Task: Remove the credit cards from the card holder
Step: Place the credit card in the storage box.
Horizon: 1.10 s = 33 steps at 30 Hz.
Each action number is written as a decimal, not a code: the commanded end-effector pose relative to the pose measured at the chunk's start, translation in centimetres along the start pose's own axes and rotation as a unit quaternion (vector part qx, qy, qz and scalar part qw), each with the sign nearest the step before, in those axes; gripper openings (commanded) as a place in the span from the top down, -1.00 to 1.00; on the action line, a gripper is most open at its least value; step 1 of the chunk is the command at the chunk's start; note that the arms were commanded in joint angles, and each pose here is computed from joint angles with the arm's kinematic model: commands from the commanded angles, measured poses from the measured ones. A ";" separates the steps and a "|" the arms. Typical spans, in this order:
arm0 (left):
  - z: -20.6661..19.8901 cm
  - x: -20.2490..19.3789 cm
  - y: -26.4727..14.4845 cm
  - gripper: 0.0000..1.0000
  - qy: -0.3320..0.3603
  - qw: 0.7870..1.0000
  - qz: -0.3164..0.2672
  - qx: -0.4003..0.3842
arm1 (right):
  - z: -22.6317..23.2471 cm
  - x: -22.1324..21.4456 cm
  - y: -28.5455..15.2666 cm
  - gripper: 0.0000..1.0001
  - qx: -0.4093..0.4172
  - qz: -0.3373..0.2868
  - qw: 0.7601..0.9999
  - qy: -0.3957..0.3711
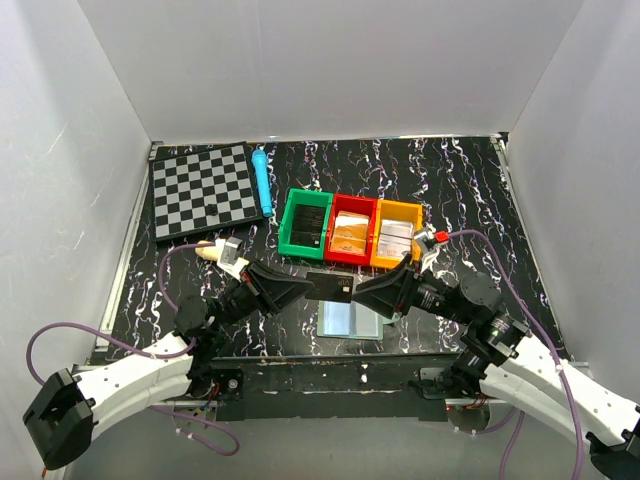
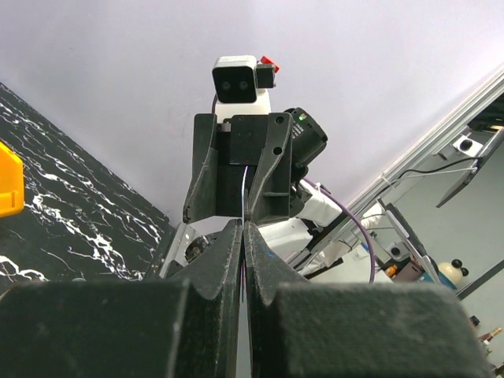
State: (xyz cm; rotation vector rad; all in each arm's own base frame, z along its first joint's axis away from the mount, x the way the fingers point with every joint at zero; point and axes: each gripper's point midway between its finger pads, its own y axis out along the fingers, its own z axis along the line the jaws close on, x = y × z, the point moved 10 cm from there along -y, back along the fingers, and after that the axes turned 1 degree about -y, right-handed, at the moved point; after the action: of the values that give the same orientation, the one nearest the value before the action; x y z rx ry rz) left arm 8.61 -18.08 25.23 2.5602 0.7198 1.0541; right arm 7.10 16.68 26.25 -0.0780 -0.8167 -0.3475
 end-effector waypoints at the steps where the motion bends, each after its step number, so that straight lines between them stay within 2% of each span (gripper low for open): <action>1: 0.3 -0.2 -0.3 1.00 -0.006 1.000 0.001 0.007 | 1.0 1.2 0.2 -0.12 0.035 -0.041 0.998 -0.011; 10: 0.5 -0.2 -0.7 1.00 -0.007 1.000 -0.012 0.021 | 1.1 1.5 -0.8 -0.26 0.009 -0.063 0.998 -0.019; 17: 0.4 -0.2 -0.4 1.00 -0.010 1.000 -0.010 0.012 | 1.2 1.0 0.8 -0.21 0.042 0.007 0.999 0.000; 24: 0.4 -0.2 -0.1 1.00 -0.014 1.000 -0.002 0.010 | 1.3 1.3 1.6 -0.13 0.058 0.010 0.998 0.002; 27: 0.5 -0.3 -0.1 1.00 -0.016 1.000 0.001 0.011 | 1.4 1.3 1.8 0.01 0.065 0.014 0.998 0.004; 33: 0.6 -0.4 -0.2 1.00 -0.021 1.000 0.005 0.011 | 1.6 1.2 2.1 0.60 0.091 0.017 0.996 0.009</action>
State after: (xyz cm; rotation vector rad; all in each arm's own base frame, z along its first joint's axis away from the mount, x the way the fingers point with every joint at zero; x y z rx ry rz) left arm 8.82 -18.17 23.84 2.6251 0.7312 0.9949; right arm 7.66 18.47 25.79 -0.0433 -0.7617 -0.2368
